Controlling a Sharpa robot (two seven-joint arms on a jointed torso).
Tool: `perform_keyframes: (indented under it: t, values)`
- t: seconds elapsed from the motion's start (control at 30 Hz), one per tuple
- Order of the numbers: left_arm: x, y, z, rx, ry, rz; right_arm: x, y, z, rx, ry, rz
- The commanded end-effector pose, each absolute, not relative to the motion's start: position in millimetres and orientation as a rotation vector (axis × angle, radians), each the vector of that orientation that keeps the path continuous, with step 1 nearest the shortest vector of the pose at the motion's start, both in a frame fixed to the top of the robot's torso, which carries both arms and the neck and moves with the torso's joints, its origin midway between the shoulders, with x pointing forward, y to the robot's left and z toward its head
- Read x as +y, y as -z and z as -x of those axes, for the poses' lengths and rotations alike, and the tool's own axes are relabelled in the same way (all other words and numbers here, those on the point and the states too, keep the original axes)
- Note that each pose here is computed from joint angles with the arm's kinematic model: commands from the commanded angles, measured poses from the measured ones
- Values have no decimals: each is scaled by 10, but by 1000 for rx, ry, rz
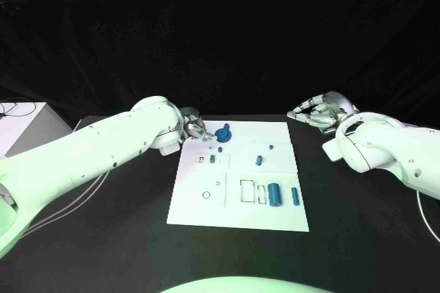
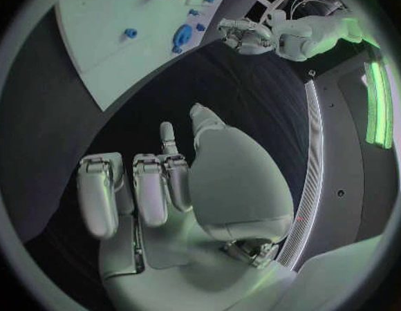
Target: Assemble the parts on the task board
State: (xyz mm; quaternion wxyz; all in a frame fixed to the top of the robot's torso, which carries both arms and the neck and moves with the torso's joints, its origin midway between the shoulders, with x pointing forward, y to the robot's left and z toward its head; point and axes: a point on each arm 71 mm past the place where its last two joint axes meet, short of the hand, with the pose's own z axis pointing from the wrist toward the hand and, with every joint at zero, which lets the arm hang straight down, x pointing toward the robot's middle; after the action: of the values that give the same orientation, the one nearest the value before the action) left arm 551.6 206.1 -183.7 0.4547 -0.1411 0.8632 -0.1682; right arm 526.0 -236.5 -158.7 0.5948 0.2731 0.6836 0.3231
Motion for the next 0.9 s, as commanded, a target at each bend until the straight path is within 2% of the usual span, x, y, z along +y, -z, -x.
perform_keyframes:
  t: [0.03,0.43,0.9]
  values:
    - [2087,1834,-5588,2117,451,406,-2350,1581,-5252,1588,-763,-618]
    - [2228,1831,-5837,2100,373,462,-2361,1560,-5249,1578,-764,-618]
    - [2313,1817,-5949,2107,318,478,-2360,1529,-5251,1572,-766,-616]
